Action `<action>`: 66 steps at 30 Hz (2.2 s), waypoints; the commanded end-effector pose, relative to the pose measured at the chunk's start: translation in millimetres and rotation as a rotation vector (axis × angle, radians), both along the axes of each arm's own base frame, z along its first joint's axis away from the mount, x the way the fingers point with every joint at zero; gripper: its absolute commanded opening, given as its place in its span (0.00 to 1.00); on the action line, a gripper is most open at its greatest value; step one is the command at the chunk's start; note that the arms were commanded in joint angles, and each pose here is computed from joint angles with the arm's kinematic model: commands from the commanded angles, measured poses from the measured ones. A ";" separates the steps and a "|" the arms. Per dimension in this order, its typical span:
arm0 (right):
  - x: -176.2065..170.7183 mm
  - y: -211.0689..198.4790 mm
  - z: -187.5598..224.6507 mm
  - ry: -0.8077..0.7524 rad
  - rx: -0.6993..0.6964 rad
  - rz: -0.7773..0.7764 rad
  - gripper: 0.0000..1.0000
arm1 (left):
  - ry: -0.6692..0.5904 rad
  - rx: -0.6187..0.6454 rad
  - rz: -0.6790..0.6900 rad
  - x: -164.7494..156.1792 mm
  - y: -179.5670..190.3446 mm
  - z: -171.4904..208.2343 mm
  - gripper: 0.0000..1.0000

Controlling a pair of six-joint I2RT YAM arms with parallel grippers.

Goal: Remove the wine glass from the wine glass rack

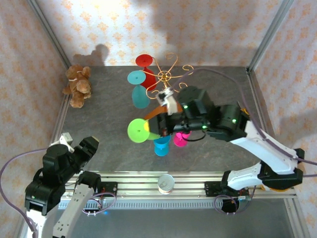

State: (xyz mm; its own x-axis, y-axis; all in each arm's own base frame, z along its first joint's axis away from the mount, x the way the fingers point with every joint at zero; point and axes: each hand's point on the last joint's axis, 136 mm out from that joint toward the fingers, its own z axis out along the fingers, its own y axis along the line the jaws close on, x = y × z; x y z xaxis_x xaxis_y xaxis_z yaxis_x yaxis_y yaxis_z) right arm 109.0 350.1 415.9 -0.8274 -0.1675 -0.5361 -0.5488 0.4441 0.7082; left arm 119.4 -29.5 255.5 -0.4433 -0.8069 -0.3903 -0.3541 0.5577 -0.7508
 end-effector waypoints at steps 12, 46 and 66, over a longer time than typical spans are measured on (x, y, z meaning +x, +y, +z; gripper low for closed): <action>-28.3 65.7 -66.0 -0.398 -0.224 0.205 0.00 | 0.094 -0.091 0.022 -46.6 1.0 -30.3 0.62; 33.7 106.8 -167.1 -1.263 -0.653 -0.098 0.00 | 0.144 -0.366 -0.210 45.1 -73.3 -23.9 0.68; 28.0 122.8 -116.3 -1.259 -0.481 -0.137 0.00 | 0.102 -0.396 -0.227 72.9 -81.5 -25.9 0.28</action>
State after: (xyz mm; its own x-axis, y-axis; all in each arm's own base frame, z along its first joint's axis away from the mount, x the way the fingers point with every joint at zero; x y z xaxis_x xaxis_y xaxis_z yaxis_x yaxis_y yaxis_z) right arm 143.3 470.3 249.0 0.1448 -0.6354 -0.7585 -0.6106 0.5459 -0.5738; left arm 184.9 -107.7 220.1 -0.6352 -0.7723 0.0127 -0.3960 0.3115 -0.8638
